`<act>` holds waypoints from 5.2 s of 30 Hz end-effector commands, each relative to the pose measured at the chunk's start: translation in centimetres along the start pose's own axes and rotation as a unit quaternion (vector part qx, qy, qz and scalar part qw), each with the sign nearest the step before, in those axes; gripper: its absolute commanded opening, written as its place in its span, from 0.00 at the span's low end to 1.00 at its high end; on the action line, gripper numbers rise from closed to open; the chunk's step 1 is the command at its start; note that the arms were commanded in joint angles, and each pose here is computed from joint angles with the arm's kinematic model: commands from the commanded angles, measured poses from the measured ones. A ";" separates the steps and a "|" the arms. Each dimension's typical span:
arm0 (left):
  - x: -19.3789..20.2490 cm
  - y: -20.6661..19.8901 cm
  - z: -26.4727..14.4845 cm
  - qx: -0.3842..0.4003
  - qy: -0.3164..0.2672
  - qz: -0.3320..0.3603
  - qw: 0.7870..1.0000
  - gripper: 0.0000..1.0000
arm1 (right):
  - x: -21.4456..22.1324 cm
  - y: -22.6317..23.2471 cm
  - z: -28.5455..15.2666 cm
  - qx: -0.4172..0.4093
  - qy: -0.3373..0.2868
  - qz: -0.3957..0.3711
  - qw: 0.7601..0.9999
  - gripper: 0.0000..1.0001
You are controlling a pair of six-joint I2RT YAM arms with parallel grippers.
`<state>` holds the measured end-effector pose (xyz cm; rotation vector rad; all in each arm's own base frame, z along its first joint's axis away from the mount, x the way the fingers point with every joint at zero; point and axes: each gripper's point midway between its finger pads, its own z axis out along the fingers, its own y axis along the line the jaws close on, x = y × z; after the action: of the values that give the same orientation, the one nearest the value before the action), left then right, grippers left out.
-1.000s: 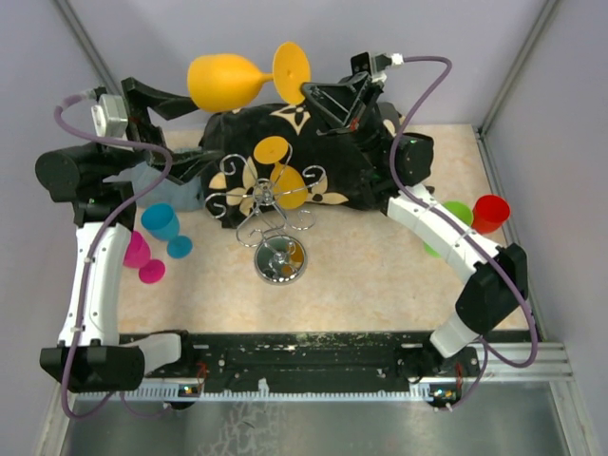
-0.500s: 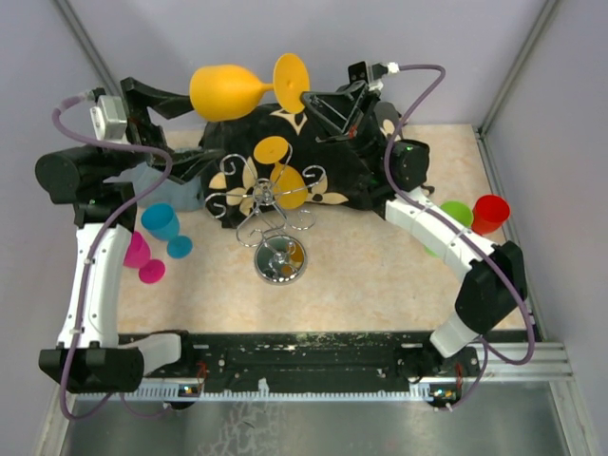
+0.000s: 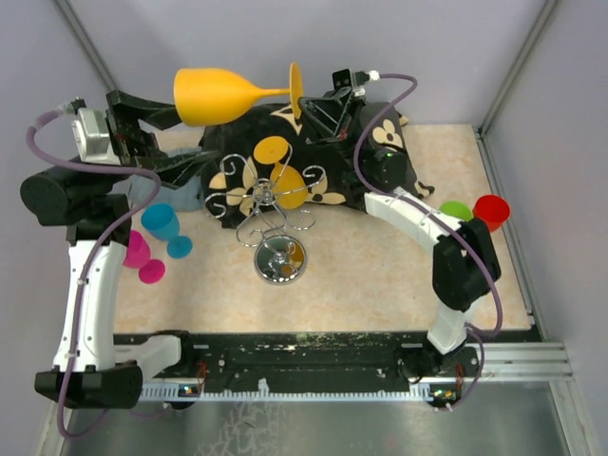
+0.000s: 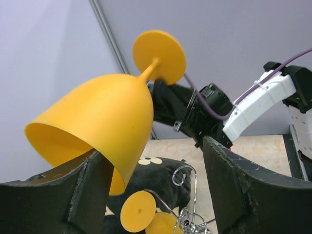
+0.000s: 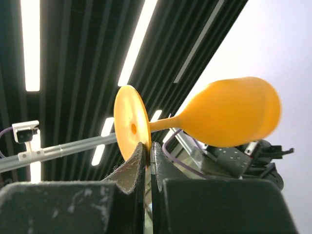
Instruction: Take the wine glass off the wine glass rack
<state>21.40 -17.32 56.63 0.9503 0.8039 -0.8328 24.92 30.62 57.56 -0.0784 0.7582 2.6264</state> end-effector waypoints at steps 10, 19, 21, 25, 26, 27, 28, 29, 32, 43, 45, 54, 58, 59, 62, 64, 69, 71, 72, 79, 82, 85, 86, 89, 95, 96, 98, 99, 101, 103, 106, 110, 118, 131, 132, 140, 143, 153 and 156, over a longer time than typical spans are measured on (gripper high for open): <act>-3.9 -2.7 0.2 0.005 -0.023 0.014 1.000 0.02 | 0.1 -1.4 -1.3 -0.057 0.042 0.002 0.997 0.00; -5.1 0.2 0.3 -0.066 -0.052 0.032 0.996 0.00 | 1.4 -0.6 -0.5 -0.041 0.078 -0.026 0.996 0.01; -5.6 2.3 0.4 -0.100 -0.054 0.057 0.992 0.00 | 1.6 -1.1 -0.7 -0.014 0.081 -0.038 0.996 0.15; -5.1 9.5 0.1 -0.217 -0.009 0.095 0.971 0.00 | 2.6 -1.7 -1.1 0.062 0.094 -0.079 0.990 0.44; -4.9 11.6 -0.1 -0.248 0.011 0.100 0.964 0.00 | 3.3 -0.7 -0.9 0.081 0.101 -0.099 0.987 0.49; -4.2 13.6 -0.6 -0.281 0.034 0.097 0.954 0.00 | 3.6 -1.0 -1.0 0.114 0.108 -0.117 0.981 0.51; -4.0 15.4 -1.2 -0.312 0.052 0.099 0.944 0.00 | 4.0 -1.0 -1.0 0.143 0.115 -0.136 0.974 0.53; -3.4 17.1 -2.0 -0.340 0.075 0.098 0.932 0.00 | 4.0 -1.5 -1.4 0.181 0.119 -0.154 0.964 0.55; -1.4 19.9 -3.9 -0.382 0.137 0.079 0.911 0.00 | 3.8 -1.3 -2.1 0.274 0.116 -0.226 0.928 0.58; 7.3 14.2 -10.0 -0.405 0.300 -0.061 0.862 0.00 | 0.3 1.7 -11.0 0.531 0.029 -0.383 0.755 0.60; 7.9 11.6 -11.0 -0.394 0.326 -0.074 0.856 0.00 | -0.5 2.4 -12.6 0.559 0.010 -0.401 0.726 0.60; 11.2 2.5 -15.0 -0.349 0.436 -0.159 0.814 0.00 | -0.9 2.2 -16.8 0.610 -0.017 -0.400 0.684 0.60; 13.7 -1.2 -17.0 -0.333 0.471 -0.197 0.793 0.00 | -0.8 2.3 -17.3 0.610 -0.026 -0.398 0.685 0.60; 14.6 -2.0 -17.5 -0.329 0.478 -0.200 0.789 0.00 | -0.8 2.4 -17.3 0.610 -0.027 -0.398 0.684 0.60; 16.9 -3.4 -19.4 -0.329 0.497 -0.192 0.779 0.00 | -0.8 2.5 -17.3 0.612 -0.028 -0.398 0.683 0.60; 18.7 -4.1 -20.5 -0.327 0.512 -0.190 0.772 0.00 | -0.8 2.6 -17.1 0.610 -0.029 -0.399 0.685 0.60; 22.8 -5.9 -23.0 -0.320 0.543 -0.197 0.751 0.00 | -0.7 3.3 -16.7 0.605 -0.034 -0.402 0.686 0.60; 23.9 -6.5 -23.5 -0.315 0.546 -0.201 0.750 0.00 | -0.7 3.6 -16.8 0.606 -0.036 -0.403 0.685 0.60; 24.5 -6.8 -23.7 -0.313 0.548 -0.204 0.748 0.00 | -0.6 3.7 -16.8 0.606 -0.036 -0.403 0.685 0.60; 27.7 -7.0 -25.2 -0.305 0.565 -0.194 0.742 0.00 | -0.3 4.0 -17.0 0.607 -0.037 -0.399 0.686 0.60; 29.5 -8.0 -26.2 -0.291 0.584 -0.212 0.728 0.00 | -0.2 4.0 -16.9 0.607 -0.037 -0.397 0.688 0.60; 30.8 -8.9 -27.0 -0.279 0.598 -0.227 0.716 0.00 | -0.2 4.1 -16.9 0.606 -0.038 -0.396 0.689 0.60; 31.0 -9.0 -27.0 -0.277 0.599 -0.227 0.716 0.00 | -0.2 4.2 -16.8 0.605 -0.038 -0.396 0.689 0.60; 31.6 -9.3 -27.1 -0.268 0.602 -0.232 0.716 0.00 | -0.1 4.4 -16.7 0.604 -0.039 -0.397 0.689 0.60; 33.1 -10.3 -28.0 -0.255 0.619 -0.253 0.698 0.00 | -0.2 4.5 -16.5 0.603 -0.039 -0.398 0.690 0.60; 33.2 -10.3 -28.1 -0.255 0.620 -0.254 0.697 0.00 | -0.2 4.5 -16.5 0.603 -0.039 -0.399 0.690 0.60; 33.3 -10.4 -28.2 -0.253 0.622 -0.256 0.695 0.01 | -0.2 4.5 -16.5 0.603 -0.039 -0.398 0.690 0.61; 33.4 -10.4 -28.3 -0.253 0.624 -0.257 0.693 0.03 | -0.2 4.5 -16.5 0.603 -0.038 -0.399 0.690 0.61; 33.4 -10.5 -28.4 -0.253 0.625 -0.258 0.691 0.12 | -0.2 4.4 -16.6 0.604 -0.038 -0.398 0.689 0.61; 33.4 -10.4 -28.4 -0.254 0.625 -0.257 0.692 0.23 | -0.2 4.3 -16.7 0.604 -0.037 -0.398 0.689 0.61; 33.1 -10.2 -28.1 -0.252 0.622 -0.254 0.696 0.37 | -0.2 4.1 -16.6 0.603 -0.036 -0.397 0.691 0.61; 31.6 -9.2 -27.0 -0.255 0.610 -0.244 0.709 0.48 | -0.2 4.0 -16.6 0.602 -0.034 -0.396 0.692 0.61; 24.3 -4.6 -22.7 -0.276 0.560 -0.188 0.758 0.73 | -0.3 3.9 -14.8 0.589 -0.022 -0.397 0.704 0.61; 9.7 2.8 -15.2 -0.364 0.405 -0.079 0.835 0.79 | -6.3 -5.1 -8.7 0.580 0.074 -0.312 0.749 0.60; 9.0 3.0 -14.8 -0.372 0.389 -0.079 0.839 0.79 | -6.9 -5.8 -8.6 0.576 0.078 -0.298 0.758 0.60; 7.3 3.6 -11.5 -0.373 0.294 -0.139 0.869 0.81 | -9.5 -10.3 -8.9 0.557 0.114 -0.220 0.792 0.59; 7.9 4.9 -10.0 -0.362 0.273 -0.179 0.873 0.81 | -9.5 -10.4 -9.0 0.559 0.117 -0.217 0.792 0.59; 13.2 12.3 -6.6 -0.262 0.222 -0.349 0.872 0.79 | -8.0 -5.9 -9.3 0.576 0.098 -0.275 0.764 0.61; 15.6 13.8 -6.6 -0.224 0.207 -0.420 0.855 0.77 | -6.6 -3.1 -9.7 0.579 0.084 -0.302 0.752 0.62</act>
<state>37.99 -9.28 45.47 0.3055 1.7818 -0.8254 36.40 28.65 43.52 -0.1190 2.0590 1.2916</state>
